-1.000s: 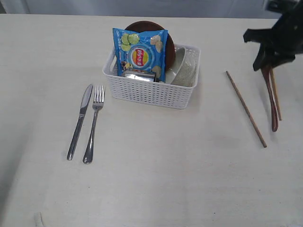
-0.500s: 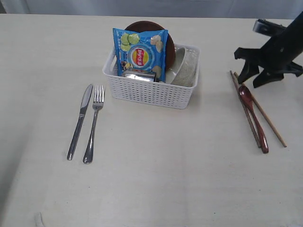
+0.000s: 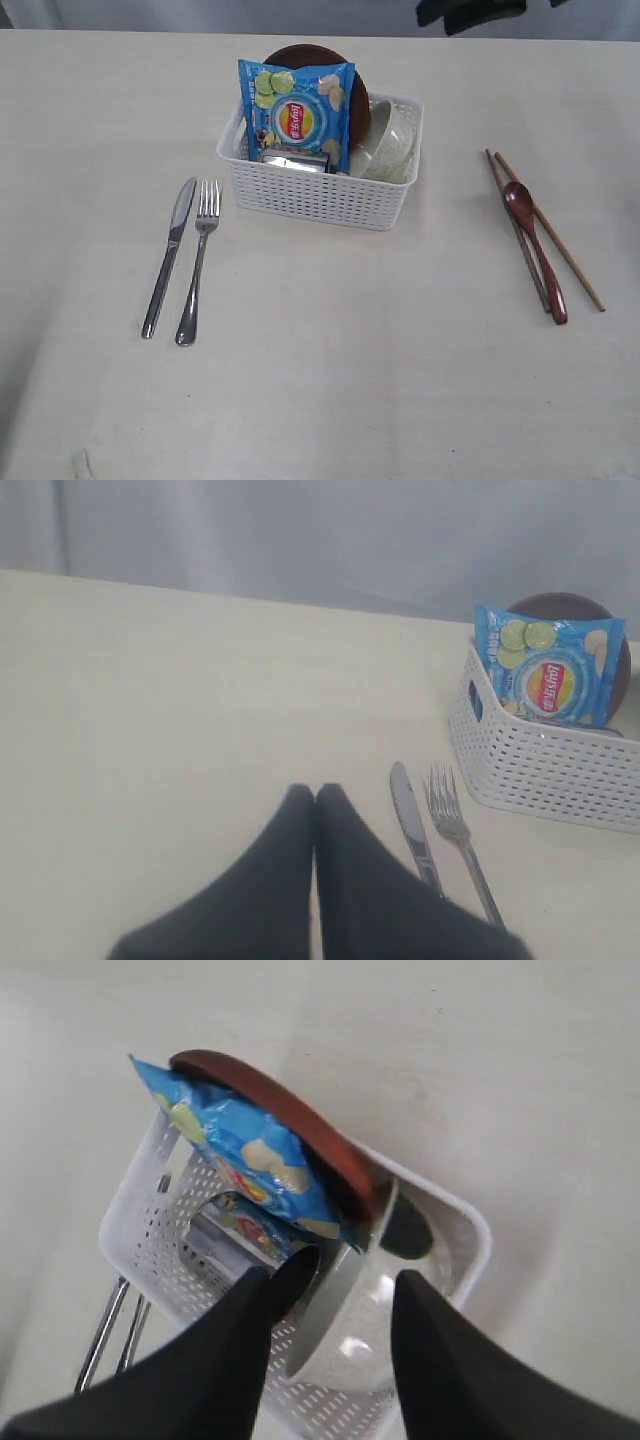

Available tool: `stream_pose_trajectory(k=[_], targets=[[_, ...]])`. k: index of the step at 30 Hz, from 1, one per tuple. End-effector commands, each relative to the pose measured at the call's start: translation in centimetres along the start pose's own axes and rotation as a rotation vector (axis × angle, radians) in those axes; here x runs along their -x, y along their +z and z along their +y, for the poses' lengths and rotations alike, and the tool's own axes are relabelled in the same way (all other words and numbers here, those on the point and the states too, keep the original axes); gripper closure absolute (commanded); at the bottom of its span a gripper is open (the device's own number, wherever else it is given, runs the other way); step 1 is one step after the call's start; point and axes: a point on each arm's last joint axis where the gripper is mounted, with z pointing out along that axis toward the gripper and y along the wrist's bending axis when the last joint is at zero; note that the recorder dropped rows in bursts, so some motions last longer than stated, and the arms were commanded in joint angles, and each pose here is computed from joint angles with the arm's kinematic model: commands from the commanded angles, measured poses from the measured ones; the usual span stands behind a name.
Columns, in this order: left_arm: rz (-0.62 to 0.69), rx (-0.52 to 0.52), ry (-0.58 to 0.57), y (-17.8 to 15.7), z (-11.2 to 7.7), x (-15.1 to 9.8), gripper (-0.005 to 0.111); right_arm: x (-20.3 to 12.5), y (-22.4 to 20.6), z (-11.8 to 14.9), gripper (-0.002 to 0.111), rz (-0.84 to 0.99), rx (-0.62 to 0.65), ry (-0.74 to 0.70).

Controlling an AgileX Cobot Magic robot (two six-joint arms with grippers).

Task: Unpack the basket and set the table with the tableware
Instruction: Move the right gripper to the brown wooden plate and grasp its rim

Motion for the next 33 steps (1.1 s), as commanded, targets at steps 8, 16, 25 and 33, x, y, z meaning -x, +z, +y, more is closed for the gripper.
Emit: stream_pose_trajectory(k=[8,16,25,33], targets=[[-0.012,-0.001,0.001,0.0,0.0,0.0,0.107,2.4,3.4,9.2,0.053,0.013,-0.112,-0.417],[-0.012,-0.001,0.001,0.0,0.0,0.0,0.107,2.9,9.0,6.9,0.049,0.094,-0.122,-0.451],[-0.012,-0.001,0.001,0.0,0.0,0.0,0.107,2.6,11.1,6.1,0.049,0.124,-0.109,-0.428],[-0.012,-0.002,-0.002,0.0,0.0,0.0,0.107,2.1,11.0,6.7,0.05,0.162,-0.053,-0.4]])
